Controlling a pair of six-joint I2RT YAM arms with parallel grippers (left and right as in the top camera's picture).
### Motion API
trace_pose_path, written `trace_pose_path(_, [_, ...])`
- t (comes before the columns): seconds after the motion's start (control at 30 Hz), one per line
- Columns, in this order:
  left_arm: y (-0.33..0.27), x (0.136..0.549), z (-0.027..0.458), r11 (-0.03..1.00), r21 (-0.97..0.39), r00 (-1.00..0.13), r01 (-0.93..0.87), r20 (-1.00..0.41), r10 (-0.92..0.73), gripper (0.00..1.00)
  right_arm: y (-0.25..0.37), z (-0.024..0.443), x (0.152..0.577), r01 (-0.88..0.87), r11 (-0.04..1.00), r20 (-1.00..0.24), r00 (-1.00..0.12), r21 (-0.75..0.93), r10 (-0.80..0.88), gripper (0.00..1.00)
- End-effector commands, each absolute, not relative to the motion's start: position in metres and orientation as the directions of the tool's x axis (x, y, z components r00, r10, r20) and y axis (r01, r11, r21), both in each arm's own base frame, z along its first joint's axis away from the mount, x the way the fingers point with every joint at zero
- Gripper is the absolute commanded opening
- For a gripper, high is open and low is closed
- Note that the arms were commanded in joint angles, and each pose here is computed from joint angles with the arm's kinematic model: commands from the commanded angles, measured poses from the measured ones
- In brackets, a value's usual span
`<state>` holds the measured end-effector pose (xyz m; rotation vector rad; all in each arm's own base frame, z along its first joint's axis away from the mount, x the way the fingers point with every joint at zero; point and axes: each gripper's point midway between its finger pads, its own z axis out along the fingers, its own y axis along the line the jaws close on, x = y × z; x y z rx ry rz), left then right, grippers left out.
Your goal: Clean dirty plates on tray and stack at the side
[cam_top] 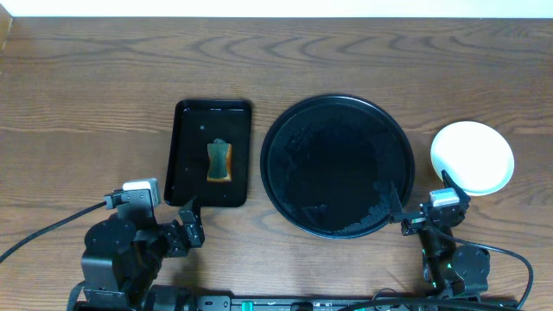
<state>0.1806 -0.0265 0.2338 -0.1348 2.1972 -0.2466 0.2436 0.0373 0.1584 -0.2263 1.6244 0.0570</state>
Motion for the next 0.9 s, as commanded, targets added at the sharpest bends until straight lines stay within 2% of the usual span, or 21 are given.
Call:
trace_pose_path(0.0, [-0.024, 0.181, 0.230, 0.976, -0.217, -0.600, -0.019, -0.779, -0.185, 0.95, 0.038, 0.158, 0.243, -0.183, 0.977, -0.991, -0.048, -0.111, -0.122, 0.99])
trace_pose_path(0.2, [-0.010, 0.181, 0.222, 0.978, -0.192, -0.584, -0.084, -0.785, -0.204, 0.95, 0.038, 0.158, 0.243, -0.183, 0.977, -0.991, -0.048, -0.111, -0.122, 0.99])
trace_pose_path(0.5, [0.004, 0.201, 0.171, 0.964, -0.237, -0.416, -0.119, -0.870, -0.266, 0.95, 0.038, 0.158, 0.243, -0.183, 0.977, -0.991, -0.048, -0.111, -0.122, 0.99])
trace_pose_path(0.63, [0.004, 0.218, 0.161, 0.958, -0.270, -0.297, -0.095, -0.911, -0.286, 0.95, 0.038, 0.158, 0.243, -0.183, 0.977, -0.991, -0.048, -0.111, -0.122, 0.99])
trace_pose_path(0.87, [0.006, 0.241, 0.176, 0.962, -0.270, -0.057, -0.026, -0.961, -0.271, 0.95, 0.038, 0.158, 0.243, -0.183, 0.977, -0.991, -0.048, -0.111, -0.122, 0.99])
